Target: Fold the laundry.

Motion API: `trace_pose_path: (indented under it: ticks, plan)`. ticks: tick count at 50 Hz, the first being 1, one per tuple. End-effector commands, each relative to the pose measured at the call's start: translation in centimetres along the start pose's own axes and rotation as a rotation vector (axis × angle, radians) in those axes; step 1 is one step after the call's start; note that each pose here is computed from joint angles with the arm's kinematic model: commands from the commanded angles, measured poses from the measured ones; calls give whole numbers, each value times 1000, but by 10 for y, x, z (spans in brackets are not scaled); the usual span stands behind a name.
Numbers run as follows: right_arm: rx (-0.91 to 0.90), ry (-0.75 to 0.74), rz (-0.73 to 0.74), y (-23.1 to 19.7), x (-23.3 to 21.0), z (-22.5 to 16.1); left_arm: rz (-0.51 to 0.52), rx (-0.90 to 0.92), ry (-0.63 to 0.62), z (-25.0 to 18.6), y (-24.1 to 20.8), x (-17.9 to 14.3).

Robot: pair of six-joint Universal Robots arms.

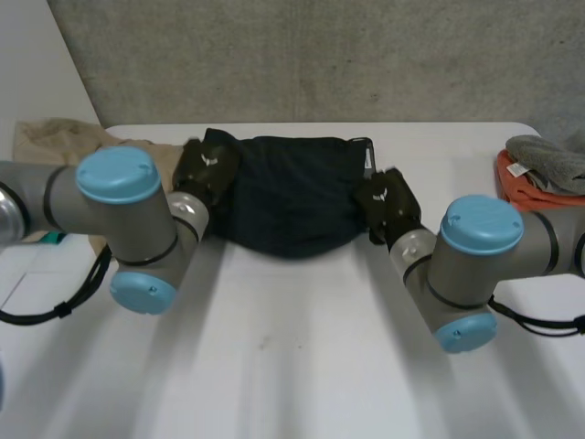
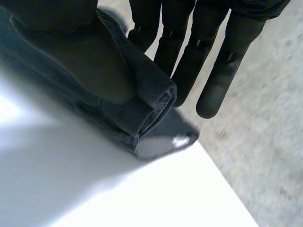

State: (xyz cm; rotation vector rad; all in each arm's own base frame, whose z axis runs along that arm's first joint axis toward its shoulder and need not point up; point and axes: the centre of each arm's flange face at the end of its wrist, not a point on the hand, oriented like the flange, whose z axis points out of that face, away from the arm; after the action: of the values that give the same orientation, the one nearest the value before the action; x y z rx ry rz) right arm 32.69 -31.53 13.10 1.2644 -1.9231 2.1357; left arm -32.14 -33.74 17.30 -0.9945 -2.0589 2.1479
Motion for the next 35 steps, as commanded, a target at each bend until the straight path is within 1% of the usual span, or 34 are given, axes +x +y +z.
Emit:
trace_pose_path:
  ticks: [1,6,12,16,21,26,29,35]
  plan:
    - [-87,6,-48,12,2,-4,67,-66,23,-3,-1,0]
    - [-117,-15,-15,5,5,-13,65,-115,48,-16,-10,-5]
    - [-150,-24,40,0,12,-24,56,-191,17,-45,-22,-25]
    - [-149,-25,48,-1,14,-25,34,-236,-3,-66,-21,-35]
    - [-148,-21,47,0,17,-24,5,-271,-6,-83,-15,-42]
    - [-154,-29,41,2,14,-25,-15,-297,8,-92,-9,-44]
    - [-159,-36,37,3,11,-26,-21,-311,38,-96,-7,-41]
    - [-159,-39,31,3,10,-26,-48,-279,118,-94,-8,-30]
